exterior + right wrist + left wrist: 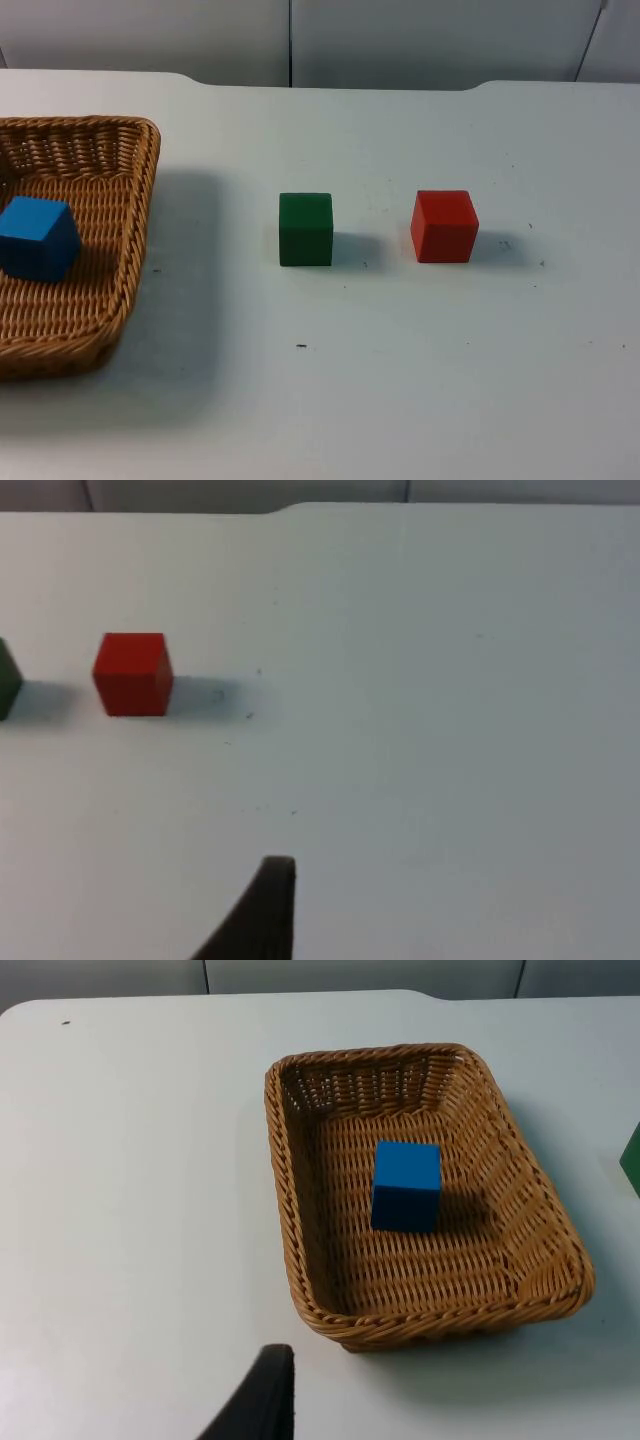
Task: Pick up the basket with the left hand and place the blue cube into the basket with the right hand.
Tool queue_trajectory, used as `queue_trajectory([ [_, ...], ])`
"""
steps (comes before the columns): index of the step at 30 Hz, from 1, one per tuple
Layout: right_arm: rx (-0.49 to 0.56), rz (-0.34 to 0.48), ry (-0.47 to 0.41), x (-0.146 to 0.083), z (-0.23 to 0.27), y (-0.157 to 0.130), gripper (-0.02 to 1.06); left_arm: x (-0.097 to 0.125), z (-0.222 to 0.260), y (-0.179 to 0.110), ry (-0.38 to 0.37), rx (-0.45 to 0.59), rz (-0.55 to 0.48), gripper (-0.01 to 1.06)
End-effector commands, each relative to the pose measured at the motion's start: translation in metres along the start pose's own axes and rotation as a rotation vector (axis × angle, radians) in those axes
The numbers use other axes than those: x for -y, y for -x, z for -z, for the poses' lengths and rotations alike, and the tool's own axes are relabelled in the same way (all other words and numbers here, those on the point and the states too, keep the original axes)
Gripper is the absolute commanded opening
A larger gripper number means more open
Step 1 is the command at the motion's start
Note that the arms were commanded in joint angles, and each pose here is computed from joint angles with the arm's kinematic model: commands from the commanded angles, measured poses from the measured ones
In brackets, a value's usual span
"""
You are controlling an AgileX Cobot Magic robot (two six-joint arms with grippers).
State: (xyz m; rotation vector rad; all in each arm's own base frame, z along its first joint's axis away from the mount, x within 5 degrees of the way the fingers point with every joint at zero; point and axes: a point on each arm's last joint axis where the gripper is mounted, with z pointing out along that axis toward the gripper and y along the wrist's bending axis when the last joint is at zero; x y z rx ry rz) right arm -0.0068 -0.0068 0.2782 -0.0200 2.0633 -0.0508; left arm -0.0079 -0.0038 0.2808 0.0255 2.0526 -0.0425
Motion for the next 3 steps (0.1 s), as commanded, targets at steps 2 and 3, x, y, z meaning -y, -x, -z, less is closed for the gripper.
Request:
queue_trajectory([
  [2,0.008,-0.031,-0.049,-0.0008,-0.0004,-0.0002,1.04,-0.0001,-0.0011,-0.0008,-0.004,0.005,0.001,1.00],
  [3,0.008,-0.037,-0.061,-0.0009,-0.0003,-0.0002,1.04,-0.0001,-0.0011,-0.0008,-0.004,0.005,0.001,1.00],
])
